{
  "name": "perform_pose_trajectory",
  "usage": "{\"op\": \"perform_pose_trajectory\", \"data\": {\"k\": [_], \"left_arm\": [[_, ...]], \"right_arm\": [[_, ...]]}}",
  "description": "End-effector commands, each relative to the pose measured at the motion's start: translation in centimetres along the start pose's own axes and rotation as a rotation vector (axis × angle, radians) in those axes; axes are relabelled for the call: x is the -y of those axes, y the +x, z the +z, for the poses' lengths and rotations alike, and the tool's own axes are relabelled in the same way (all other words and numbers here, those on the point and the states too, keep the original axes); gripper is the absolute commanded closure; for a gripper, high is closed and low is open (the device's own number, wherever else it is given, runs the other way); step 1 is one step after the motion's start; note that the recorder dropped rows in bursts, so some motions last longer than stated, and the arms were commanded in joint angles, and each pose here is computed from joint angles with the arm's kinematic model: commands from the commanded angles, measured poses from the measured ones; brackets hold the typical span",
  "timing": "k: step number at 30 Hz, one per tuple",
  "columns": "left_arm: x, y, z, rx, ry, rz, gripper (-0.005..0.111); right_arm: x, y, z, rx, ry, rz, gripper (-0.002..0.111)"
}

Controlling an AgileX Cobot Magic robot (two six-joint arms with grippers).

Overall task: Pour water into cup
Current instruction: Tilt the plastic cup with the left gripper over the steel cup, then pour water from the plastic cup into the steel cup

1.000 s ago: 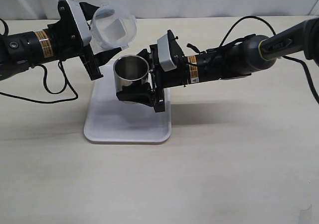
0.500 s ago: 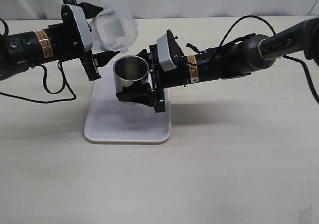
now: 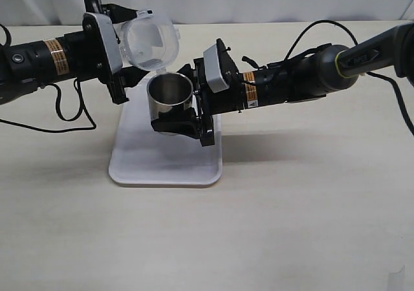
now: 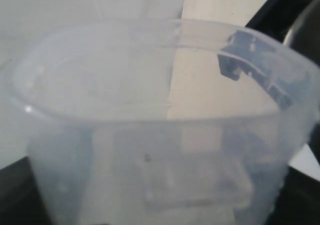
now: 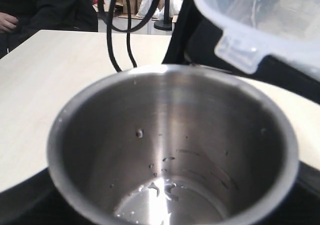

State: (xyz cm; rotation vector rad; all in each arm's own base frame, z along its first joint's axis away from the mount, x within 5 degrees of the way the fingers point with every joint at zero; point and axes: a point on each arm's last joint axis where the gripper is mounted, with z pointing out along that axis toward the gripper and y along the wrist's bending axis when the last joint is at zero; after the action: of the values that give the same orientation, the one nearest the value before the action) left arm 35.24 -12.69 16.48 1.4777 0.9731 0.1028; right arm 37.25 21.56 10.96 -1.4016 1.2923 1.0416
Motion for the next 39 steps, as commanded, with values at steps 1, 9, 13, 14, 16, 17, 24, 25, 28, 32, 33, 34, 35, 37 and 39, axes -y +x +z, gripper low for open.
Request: {"op": "perform_pose_trajectory", "data": {"k": [1, 9, 13, 14, 16, 17, 24, 25, 28, 32, 33, 34, 35, 37, 39], "left_arm": [[-0.7, -0.4, 0.1, 0.033, -0.042, 0.058, 0.107], [-0.8, -0.5, 0.1, 0.040, -0.055, 0.111, 0.107], [-0.9, -0.7, 0.1, 0.069, -0.075, 0.112, 0.107], [-0.9, -0.7, 0.1, 0.067, -0.073, 0.112, 0.107], [-0.9, -0.7, 0.1, 0.066, -0.073, 0.113, 0.107], [-0.9, -0.7, 0.1, 0.066, -0.074, 0.125, 0.107], [-0.9, -0.7, 0.1, 0.066, -0.074, 0.127, 0.107], [-0.9, -0.7, 0.1, 0.066, -0.074, 0.127, 0.107], [-0.9, -0.7, 0.1, 0.066, -0.074, 0.132, 0.107], [-0.9, -0.7, 0.1, 0.065, -0.075, 0.149, 0.107], [-0.9, -0.7, 0.1, 0.065, -0.075, 0.153, 0.107], [-0.9, -0.7, 0.1, 0.065, -0.075, 0.154, 0.107], [-0.9, -0.7, 0.1, 0.065, -0.075, 0.154, 0.107], [-0.9, -0.7, 0.1, 0.065, -0.075, 0.154, 0.107], [-0.9, -0.7, 0.1, 0.065, -0.075, 0.154, 0.107]], "right_arm": [[0.1, -0.5, 0.0, 0.021, -0.010, -0.010, 0.104], [0.0, -0.4, 0.0, 0.015, -0.018, -0.027, 0.104], [0.0, -0.4, 0.0, 0.018, -0.015, -0.043, 0.104], [0.0, -0.5, 0.0, 0.020, -0.012, -0.046, 0.104], [0.1, -0.5, 0.0, 0.027, -0.002, -0.044, 0.104], [0.2, -0.6, 0.0, 0.029, 0.002, -0.042, 0.104], [0.3, -0.7, 0.0, 0.032, 0.004, -0.064, 0.104], [0.3, -0.7, 0.0, 0.031, 0.002, -0.062, 0.104], [0.2, -0.9, 0.3, 0.033, -0.006, -0.059, 0.104], [-0.5, -1.1, 1.4, 0.036, -0.035, -0.067, 0.104], [-0.7, -1.2, 1.8, 0.037, -0.045, -0.073, 0.104], [-0.9, -1.3, 2.1, 0.036, -0.051, -0.077, 0.104], [-0.9, -1.3, 2.1, 0.034, -0.052, -0.079, 0.104], [-0.9, -1.3, 2.1, 0.036, -0.053, -0.079, 0.104], [-0.7, -1.2, 1.9, 0.035, -0.043, -0.077, 0.104]]}}
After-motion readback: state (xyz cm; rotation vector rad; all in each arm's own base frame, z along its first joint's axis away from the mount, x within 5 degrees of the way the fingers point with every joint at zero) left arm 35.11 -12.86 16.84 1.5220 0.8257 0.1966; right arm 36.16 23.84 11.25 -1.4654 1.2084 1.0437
